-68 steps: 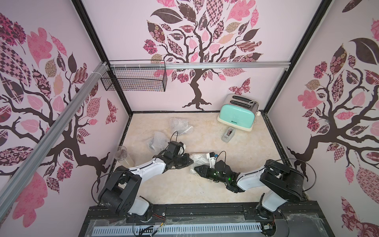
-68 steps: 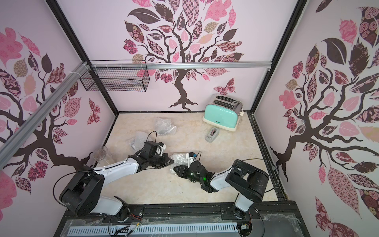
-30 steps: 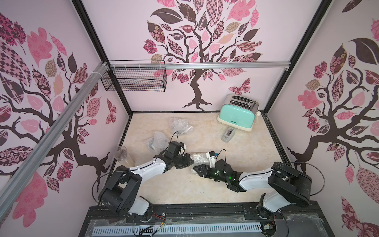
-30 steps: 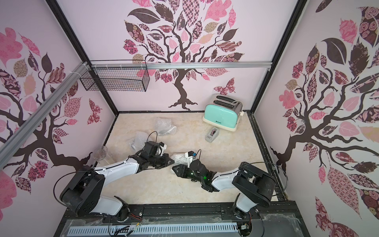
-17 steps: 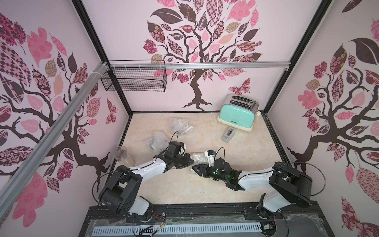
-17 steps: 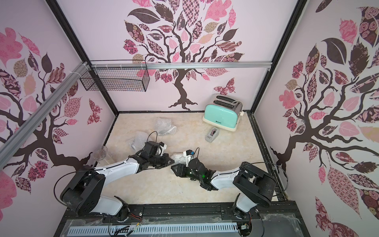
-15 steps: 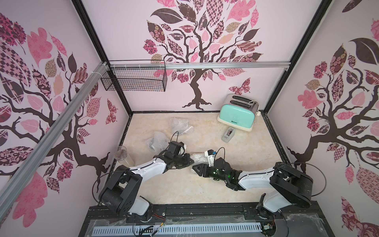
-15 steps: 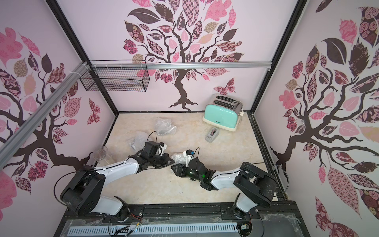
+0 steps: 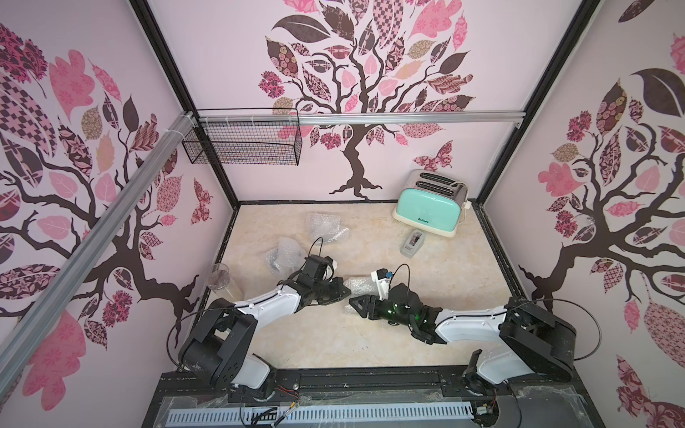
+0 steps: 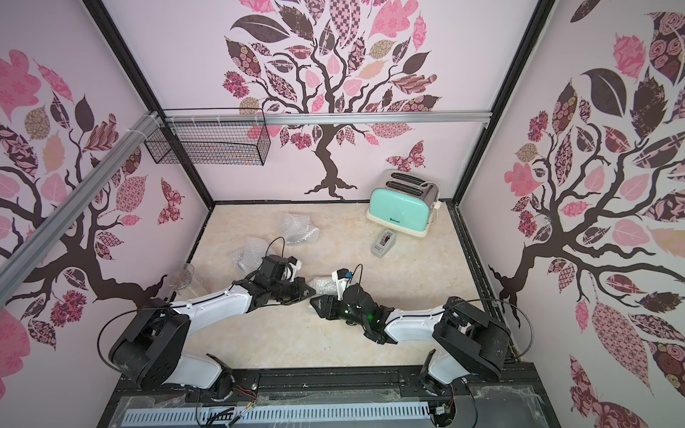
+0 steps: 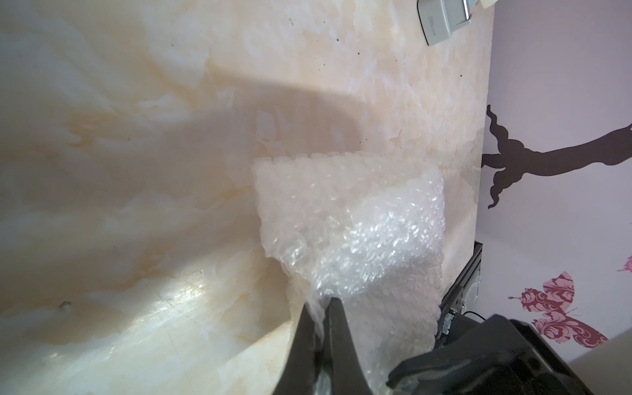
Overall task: Wrap bowls in bubble wrap
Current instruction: Stick the tape on the bubble wrap.
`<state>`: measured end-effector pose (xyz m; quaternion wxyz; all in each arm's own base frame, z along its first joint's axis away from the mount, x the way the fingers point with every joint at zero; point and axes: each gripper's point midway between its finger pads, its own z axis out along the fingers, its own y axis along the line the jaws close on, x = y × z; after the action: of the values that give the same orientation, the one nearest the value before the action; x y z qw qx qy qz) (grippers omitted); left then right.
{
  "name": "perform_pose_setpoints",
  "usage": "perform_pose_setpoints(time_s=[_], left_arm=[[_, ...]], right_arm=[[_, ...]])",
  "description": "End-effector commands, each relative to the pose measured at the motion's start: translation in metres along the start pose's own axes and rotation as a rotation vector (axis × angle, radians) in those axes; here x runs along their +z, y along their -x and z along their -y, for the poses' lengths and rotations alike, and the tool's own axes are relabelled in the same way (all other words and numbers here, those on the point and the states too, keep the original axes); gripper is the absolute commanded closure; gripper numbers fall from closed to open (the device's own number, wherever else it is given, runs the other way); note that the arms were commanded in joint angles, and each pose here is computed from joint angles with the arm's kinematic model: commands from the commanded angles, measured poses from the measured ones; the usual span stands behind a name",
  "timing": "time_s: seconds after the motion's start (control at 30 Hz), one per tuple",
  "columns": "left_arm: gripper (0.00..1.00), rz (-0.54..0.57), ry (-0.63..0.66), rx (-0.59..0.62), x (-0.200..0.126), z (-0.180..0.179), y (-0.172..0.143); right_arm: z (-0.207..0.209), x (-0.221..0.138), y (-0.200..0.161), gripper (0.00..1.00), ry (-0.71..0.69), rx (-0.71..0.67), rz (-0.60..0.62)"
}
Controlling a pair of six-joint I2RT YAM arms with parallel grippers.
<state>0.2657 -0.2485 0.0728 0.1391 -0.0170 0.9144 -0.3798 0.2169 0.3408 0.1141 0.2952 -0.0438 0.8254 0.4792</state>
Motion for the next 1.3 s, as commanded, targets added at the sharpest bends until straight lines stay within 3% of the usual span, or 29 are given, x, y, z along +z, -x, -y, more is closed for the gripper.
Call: perform_pose_setpoints(time_s=[0.0,0.9,1.27], left_arm=[[1.00,-0.020,0.011,0.015,0.004,-0.004,-0.006],[1.00,-0.024,0.013,0.013,0.004,-0.006,-0.007],[1.00,-0.025,0.014,0.016,0.005,-0.005,-0.008]], right_arm=[[-0.004,0.004,0.005,0.42,-0.010,-0.049,0.002],[-0.031,0.004,0.013,0.40,0.104,-0.218,0.028],[-0.020,-0.001,0.017,0.36,0.042,-0.266,0.053]])
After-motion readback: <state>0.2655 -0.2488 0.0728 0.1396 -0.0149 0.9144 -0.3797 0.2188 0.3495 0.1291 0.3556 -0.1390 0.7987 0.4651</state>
